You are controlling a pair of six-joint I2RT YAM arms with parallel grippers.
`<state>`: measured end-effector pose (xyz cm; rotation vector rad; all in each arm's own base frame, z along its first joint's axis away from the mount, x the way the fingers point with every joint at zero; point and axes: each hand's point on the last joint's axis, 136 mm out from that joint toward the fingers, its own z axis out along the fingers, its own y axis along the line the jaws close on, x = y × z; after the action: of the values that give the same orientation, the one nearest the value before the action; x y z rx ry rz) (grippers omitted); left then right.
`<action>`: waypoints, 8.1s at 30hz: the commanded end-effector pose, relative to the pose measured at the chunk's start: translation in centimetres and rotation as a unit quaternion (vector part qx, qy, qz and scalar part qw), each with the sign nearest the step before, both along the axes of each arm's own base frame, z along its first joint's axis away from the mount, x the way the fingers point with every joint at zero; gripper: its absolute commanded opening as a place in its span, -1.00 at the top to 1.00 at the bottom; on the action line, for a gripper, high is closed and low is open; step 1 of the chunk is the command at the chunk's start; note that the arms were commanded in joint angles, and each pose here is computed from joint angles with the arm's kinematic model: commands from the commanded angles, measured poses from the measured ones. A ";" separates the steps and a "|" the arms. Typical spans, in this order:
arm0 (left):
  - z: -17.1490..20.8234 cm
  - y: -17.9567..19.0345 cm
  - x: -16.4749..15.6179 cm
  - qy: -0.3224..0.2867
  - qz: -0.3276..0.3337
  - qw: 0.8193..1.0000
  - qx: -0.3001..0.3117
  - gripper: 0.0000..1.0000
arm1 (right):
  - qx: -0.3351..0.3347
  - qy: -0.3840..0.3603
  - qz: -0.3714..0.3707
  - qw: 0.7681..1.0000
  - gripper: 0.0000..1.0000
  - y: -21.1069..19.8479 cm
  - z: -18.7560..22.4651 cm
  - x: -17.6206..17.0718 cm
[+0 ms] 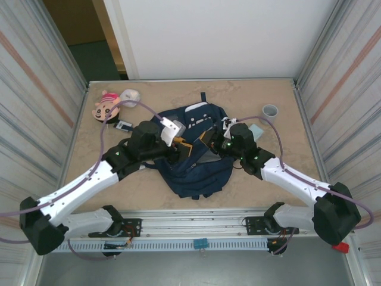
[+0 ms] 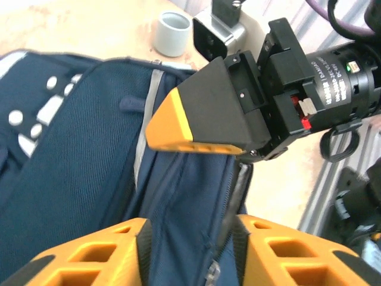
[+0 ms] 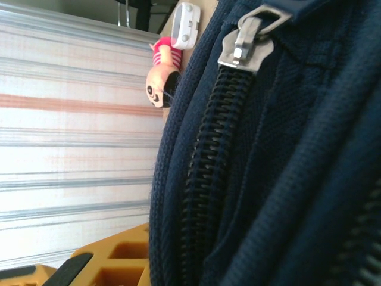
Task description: Pack books, pencil case, and school supplies into a backpack
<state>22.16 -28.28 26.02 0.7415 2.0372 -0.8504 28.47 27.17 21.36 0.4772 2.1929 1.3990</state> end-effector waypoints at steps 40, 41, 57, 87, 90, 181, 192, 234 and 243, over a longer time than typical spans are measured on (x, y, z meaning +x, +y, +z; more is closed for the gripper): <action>-9.3 -1.8 -2.6 0.197 0.117 0.973 -0.004 0.37 | 0.031 -0.065 0.055 0.996 0.84 4.2 5.5 -0.4; -9.2 -2.0 -2.6 0.195 0.114 0.974 -0.007 0.42 | 0.032 -0.065 0.053 0.996 0.84 4.1 5.5 -0.4; -6.3 -2.8 -3.7 0.145 0.048 0.985 -0.079 0.34 | 0.025 -0.064 0.047 0.997 0.85 3.5 5.2 -0.3; -8.3 -1.5 -3.6 0.137 0.067 0.987 -0.045 0.53 | 0.023 -0.065 0.046 0.997 0.88 3.4 5.3 -0.4; -8.7 -1.5 -3.5 0.142 0.069 0.987 -0.035 0.50 | 0.023 -0.065 0.047 0.997 0.88 3.3 5.3 -0.5; -10.2 14.4 11.9 0.071 0.323 0.943 0.027 0.55 | 0.039 -0.119 0.137 0.983 0.97 0.0 14.2 1.5; -6.5 15.2 9.3 0.105 0.348 0.931 -0.017 -0.19 | 0.022 -0.121 0.032 0.992 0.99 -0.6 10.6 7.1; -8.4 16.2 7.6 0.162 0.390 0.906 -0.037 -0.36 | -0.372 0.149 -0.010 0.916 -0.74 -17.9 -0.9 -2.5; -8.1 16.7 8.1 0.141 0.397 0.907 -0.022 -0.37 | -0.399 0.234 -0.001 0.887 -0.75 -21.5 -8.2 3.4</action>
<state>29.46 -12.01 16.55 -0.3033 2.3114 -0.5696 30.94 6.14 14.09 0.6040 2.8416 0.3120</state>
